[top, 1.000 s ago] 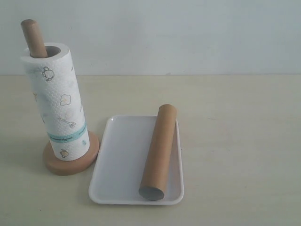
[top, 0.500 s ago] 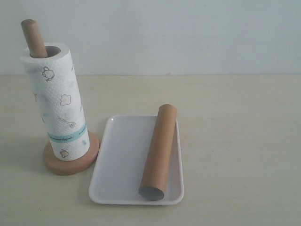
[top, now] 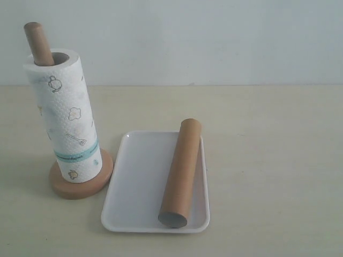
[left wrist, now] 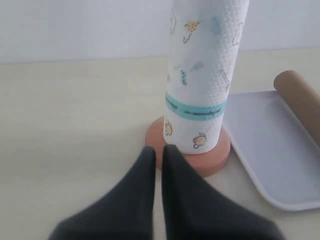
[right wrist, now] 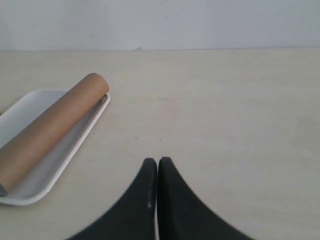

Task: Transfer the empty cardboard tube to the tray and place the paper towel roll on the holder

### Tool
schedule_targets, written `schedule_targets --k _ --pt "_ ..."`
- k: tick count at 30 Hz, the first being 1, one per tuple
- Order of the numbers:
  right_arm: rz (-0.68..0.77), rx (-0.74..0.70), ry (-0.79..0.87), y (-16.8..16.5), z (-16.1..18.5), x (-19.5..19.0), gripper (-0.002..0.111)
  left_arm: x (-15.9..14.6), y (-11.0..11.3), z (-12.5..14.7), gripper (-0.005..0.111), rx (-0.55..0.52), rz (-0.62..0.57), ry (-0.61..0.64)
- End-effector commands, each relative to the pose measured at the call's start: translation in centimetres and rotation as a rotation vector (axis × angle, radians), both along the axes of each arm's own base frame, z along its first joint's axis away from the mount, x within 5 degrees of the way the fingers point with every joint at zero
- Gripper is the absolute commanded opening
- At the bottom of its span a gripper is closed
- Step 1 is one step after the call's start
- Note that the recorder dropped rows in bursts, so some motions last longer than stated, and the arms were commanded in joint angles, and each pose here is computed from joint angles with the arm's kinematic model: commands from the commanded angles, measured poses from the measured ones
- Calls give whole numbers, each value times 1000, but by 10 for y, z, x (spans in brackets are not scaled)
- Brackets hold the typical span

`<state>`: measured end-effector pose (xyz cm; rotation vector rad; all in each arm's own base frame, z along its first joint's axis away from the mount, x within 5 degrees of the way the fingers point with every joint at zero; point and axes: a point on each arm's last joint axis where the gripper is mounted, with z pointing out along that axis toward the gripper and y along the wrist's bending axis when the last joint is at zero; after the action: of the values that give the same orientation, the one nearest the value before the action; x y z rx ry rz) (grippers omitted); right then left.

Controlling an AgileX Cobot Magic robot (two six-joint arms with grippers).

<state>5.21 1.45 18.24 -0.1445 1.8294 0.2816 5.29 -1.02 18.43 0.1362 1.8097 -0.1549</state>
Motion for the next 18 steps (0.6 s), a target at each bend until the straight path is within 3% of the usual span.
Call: schedule_targets --k 1,5,11,18 --pt "1 -13 -7 0 0 0 0 0 0 1 4 -7 1 -15" --pt "-10 -26 -10 -1 0 0 0 0 0 1 4 -7 1 -15" --pt "-140 -14 -6 -8 0 1 0 0 0 1 4 -7 1 -15" --pt "-138 -12 -5 -8 0 1 0 0 0 1 4 -7 1 -15"
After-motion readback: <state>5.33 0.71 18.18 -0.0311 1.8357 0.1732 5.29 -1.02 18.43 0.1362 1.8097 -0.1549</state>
